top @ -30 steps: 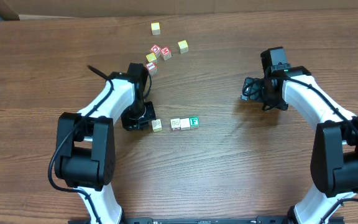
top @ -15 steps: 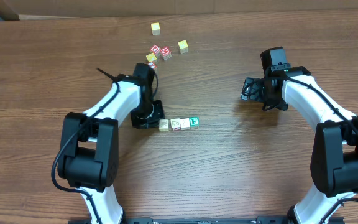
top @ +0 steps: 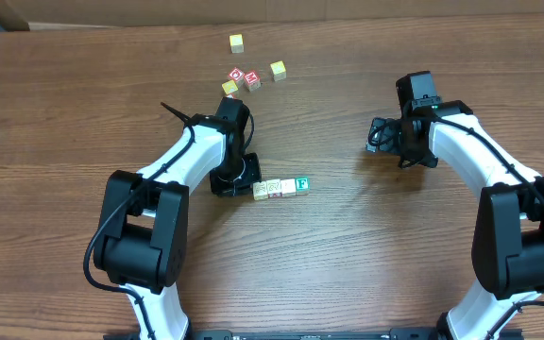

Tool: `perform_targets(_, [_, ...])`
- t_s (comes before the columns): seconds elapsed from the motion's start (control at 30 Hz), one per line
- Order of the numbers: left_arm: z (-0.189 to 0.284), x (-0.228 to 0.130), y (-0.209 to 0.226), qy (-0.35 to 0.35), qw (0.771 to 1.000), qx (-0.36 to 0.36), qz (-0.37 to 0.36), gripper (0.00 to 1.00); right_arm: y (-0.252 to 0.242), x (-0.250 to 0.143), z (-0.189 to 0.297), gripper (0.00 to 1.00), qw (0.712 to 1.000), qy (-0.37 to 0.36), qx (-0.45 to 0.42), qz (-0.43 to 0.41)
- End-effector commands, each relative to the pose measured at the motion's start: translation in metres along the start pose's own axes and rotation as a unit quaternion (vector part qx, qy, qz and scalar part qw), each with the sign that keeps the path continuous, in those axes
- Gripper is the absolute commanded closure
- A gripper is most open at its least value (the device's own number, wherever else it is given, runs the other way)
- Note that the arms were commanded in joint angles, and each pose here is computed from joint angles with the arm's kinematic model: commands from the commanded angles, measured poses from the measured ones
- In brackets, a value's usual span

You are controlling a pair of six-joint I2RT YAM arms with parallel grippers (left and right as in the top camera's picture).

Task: Flip 5 blocks
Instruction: 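Raise the left gripper and move it back to the block cluster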

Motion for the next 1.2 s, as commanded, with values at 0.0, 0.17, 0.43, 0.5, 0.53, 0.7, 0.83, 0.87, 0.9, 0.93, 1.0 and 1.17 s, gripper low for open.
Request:
perform_targets(0.0, [0.009,0.010,0.002,-0.008,1.000,-0.007,0.009,0.96,0.003,0.010,0.014,0.00,1.000,-0.024,0.008,0.000])
perform_targets(0.17, [0.038,0.029,0.002,-0.032,0.999,0.006,0.001,0.96,0.003,0.010,0.014,0.00,1.000,-0.024,0.008,0.000])
perform_targets(0.43, [0.124,0.061,-0.014,-0.093,0.995,0.029,-0.024,0.95,0.003,0.010,0.014,0.00,1.000,-0.024,0.008,0.000])
perform_targets(0.5, [0.147,0.068,-0.022,-0.117,0.992,0.022,-0.035,0.90,0.003,0.011,0.014,0.00,1.000,-0.024,0.008,0.000])
perform_targets(0.53, [0.159,0.072,-0.026,-0.131,0.990,0.018,-0.043,0.83,0.003,0.011,0.014,0.00,1.000,-0.024,0.008,0.000])
perform_targets(0.7, [0.200,0.095,-0.045,-0.210,0.974,0.009,-0.080,0.46,0.003,0.010,0.014,0.00,1.000,-0.024,0.008,0.000])
perform_targets(0.83, [0.200,0.113,-0.042,-0.252,0.964,0.044,-0.076,0.22,0.003,0.010,0.014,0.00,1.000,-0.024,0.008,0.000])
perform_targets(0.87, [0.197,0.117,-0.040,-0.256,0.962,0.053,-0.075,0.21,0.003,0.010,0.014,0.00,1.000,-0.024,0.008,0.000])
perform_targets(0.9, [0.194,0.120,-0.038,-0.259,0.961,0.061,-0.073,0.21,0.003,0.011,0.014,0.00,1.000,-0.024,0.008,0.000])
perform_targets(0.93, [0.189,0.123,-0.036,-0.259,0.961,0.068,-0.071,0.21,0.003,0.010,0.014,0.00,1.000,-0.024,0.008,0.000])
perform_targets(1.0, [0.182,0.129,-0.033,-0.258,0.961,0.076,-0.062,0.21,0.003,0.010,0.014,0.00,1.000,-0.024,0.008,0.000])
perform_targets(1.17, [0.161,0.146,-0.024,-0.256,0.961,0.092,-0.053,0.31,0.003,0.010,0.014,0.00,1.000,-0.024,0.008,0.000])
Point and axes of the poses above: each gripper's point midway between its finger pads, its own z axis back along the fingers, its own y axis along the line the jaws close on, x = y × z, the point moved 2 cm from there along z, back along the fingers, and after that the axes turned 6 degrees about -z, right-handed, at the moved point
